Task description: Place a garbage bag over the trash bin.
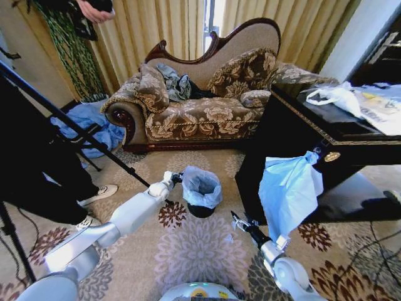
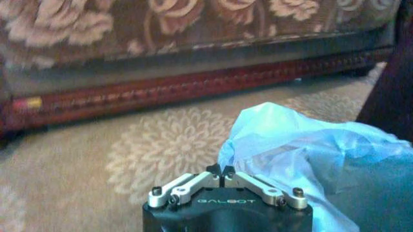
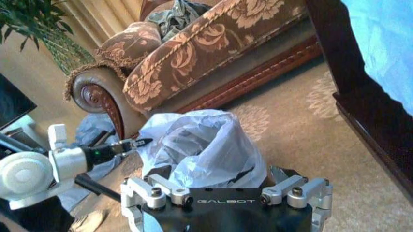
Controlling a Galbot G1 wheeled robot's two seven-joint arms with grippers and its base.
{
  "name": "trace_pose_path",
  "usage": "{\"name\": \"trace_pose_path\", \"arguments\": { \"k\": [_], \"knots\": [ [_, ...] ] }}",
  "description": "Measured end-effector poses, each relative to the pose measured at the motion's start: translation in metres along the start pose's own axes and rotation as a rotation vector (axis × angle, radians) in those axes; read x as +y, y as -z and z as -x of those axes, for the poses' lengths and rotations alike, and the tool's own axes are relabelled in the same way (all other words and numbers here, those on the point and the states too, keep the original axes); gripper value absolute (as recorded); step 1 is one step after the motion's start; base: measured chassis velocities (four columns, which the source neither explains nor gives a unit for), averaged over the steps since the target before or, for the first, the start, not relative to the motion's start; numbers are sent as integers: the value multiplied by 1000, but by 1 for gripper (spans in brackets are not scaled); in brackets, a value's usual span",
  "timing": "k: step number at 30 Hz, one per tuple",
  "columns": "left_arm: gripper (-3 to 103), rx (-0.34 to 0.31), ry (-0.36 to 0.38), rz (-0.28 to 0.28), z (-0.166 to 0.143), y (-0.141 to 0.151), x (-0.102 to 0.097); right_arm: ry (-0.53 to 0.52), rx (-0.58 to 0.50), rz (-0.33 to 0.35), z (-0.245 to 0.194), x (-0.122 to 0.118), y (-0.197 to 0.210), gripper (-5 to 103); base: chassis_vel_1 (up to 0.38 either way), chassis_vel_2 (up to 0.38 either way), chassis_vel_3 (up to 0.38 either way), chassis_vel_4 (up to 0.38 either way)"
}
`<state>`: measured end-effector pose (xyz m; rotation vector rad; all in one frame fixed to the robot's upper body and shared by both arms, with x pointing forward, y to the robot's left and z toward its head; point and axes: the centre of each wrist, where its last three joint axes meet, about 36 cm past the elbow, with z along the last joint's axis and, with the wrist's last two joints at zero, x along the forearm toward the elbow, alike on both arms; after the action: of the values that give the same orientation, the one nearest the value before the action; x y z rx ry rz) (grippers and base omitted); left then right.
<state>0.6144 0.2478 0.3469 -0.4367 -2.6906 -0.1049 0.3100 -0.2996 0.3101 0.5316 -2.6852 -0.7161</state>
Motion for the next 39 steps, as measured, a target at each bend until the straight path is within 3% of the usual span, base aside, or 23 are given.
{"name": "trace_pose_path", "arguments": {
  "k": [6, 16, 26, 34, 38, 39],
  "knots": [
    [0, 31, 0, -120, 15, -24, -4, 44, -21, -21, -5, 12, -7, 99, 0, 0, 0, 0],
    [0, 75, -32, -228, 24, -60, -37, 69, -15, -30, 4, 33, -15, 99, 0, 0, 0, 0],
    [0, 100, -16, -214, 21, -75, -33, 77, -4, -34, 11, 35, -13, 99, 0, 0, 0, 0],
    [0, 113, 6, -171, 29, -93, -32, 84, 2, -27, 9, 39, -17, 99, 0, 0, 0, 0],
    [-3, 118, 11, -184, 32, -98, -37, 81, 6, -26, 4, 40, -18, 99, 0, 0, 0, 0],
    [7, 119, 8, -188, 32, -100, -39, 78, 6, -27, 0, 39, -17, 99, 0, 0, 0, 0]
  ]
}}
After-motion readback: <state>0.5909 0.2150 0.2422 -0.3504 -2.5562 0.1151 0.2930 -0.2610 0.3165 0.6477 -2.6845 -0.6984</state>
